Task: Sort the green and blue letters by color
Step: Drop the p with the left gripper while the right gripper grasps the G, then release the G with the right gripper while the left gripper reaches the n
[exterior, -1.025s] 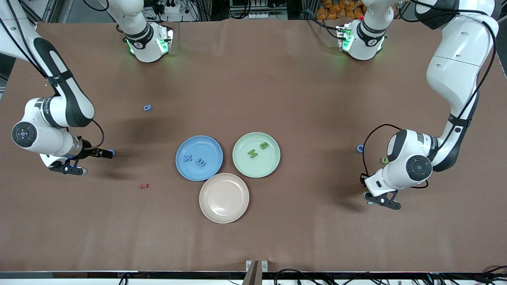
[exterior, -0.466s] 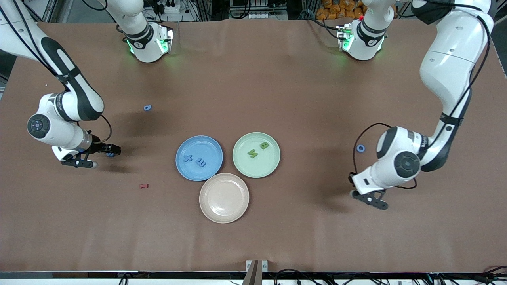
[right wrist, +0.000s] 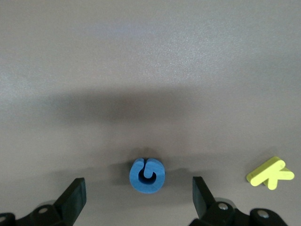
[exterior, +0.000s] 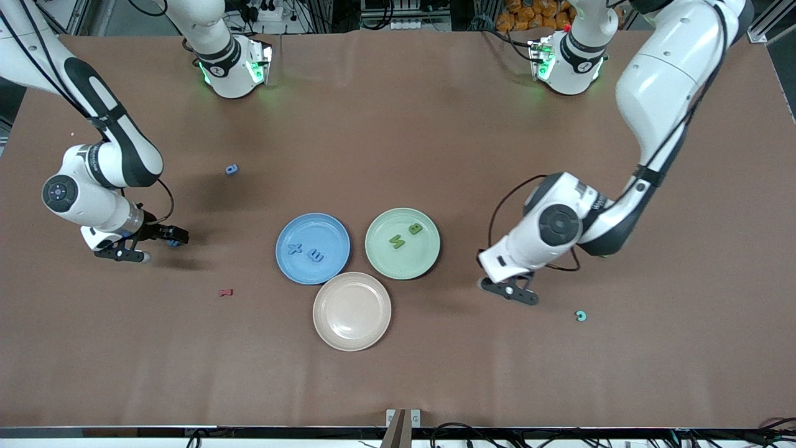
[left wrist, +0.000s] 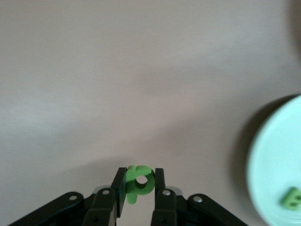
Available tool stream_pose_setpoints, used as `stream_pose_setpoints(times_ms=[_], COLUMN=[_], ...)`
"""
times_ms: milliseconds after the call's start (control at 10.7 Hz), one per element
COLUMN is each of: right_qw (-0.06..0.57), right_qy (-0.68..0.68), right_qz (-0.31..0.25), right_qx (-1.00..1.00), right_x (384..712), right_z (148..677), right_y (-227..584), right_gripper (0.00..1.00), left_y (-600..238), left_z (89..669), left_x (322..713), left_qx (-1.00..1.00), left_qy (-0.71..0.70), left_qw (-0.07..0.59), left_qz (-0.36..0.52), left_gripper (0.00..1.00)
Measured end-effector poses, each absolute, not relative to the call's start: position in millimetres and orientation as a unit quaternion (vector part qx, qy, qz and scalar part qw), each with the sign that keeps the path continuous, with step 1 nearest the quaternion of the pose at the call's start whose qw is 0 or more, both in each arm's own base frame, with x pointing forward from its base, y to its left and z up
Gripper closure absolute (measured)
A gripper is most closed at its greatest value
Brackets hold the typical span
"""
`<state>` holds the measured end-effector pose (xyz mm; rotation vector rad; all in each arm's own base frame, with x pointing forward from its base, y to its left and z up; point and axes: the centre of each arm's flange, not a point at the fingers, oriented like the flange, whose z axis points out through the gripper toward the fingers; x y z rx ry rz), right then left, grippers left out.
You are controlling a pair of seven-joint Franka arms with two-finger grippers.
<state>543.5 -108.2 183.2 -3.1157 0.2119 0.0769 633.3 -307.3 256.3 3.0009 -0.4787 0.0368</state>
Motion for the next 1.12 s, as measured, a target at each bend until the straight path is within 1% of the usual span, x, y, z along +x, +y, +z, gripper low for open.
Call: stream_pose_setpoints(times_ms=[373,559,745,838,932,1025,1118], right_qw=[0.008,0.010,0.012,0.012,0.012,0.012,0.011], right_qy=[0.068,0.068,0.069,0.071,0.072,0.072,0.073], right_qz=[0.019,0.018,0.017,0.017,0.018,0.017,0.016], right_qx=[-0.997,-0.997,-0.997,-0.997,-0.997,-0.997,-0.997], right_x=[540.4,539.9,539.7,539.6,539.5,539.6,540.1], right_z=[174.4,171.5,169.8,169.1,168.6,168.5,169.8], right_y=[-115.6,-115.0,-114.9,-114.8,-114.7,-114.8,-116.1], right_gripper=[0.00,0.00,0.00,0.05,0.17,0.32,0.44], left_y=[-415.6,-454.2,-474.9,-477.0,-473.6,-467.9,-462.0], left_z=[282.1,276.8,265.1,261.9,261.8,264.1,268.1], left_x=[570.7,540.0,524.6,525.9,531.2,538.8,547.0], left_qx=[0.995,0.997,0.999,0.999,0.999,0.999,0.999], left_qy=[-0.083,-0.052,-0.034,-0.030,-0.025,-0.019,-0.012], left_qw=[0.053,0.048,0.035,0.032,0.031,0.032,0.034], left_qz=[0.017,0.011,0.017,0.022,0.026,0.029,0.034], left_gripper=[0.73,0.73,0.73,0.68,0.57,0.44,0.32])
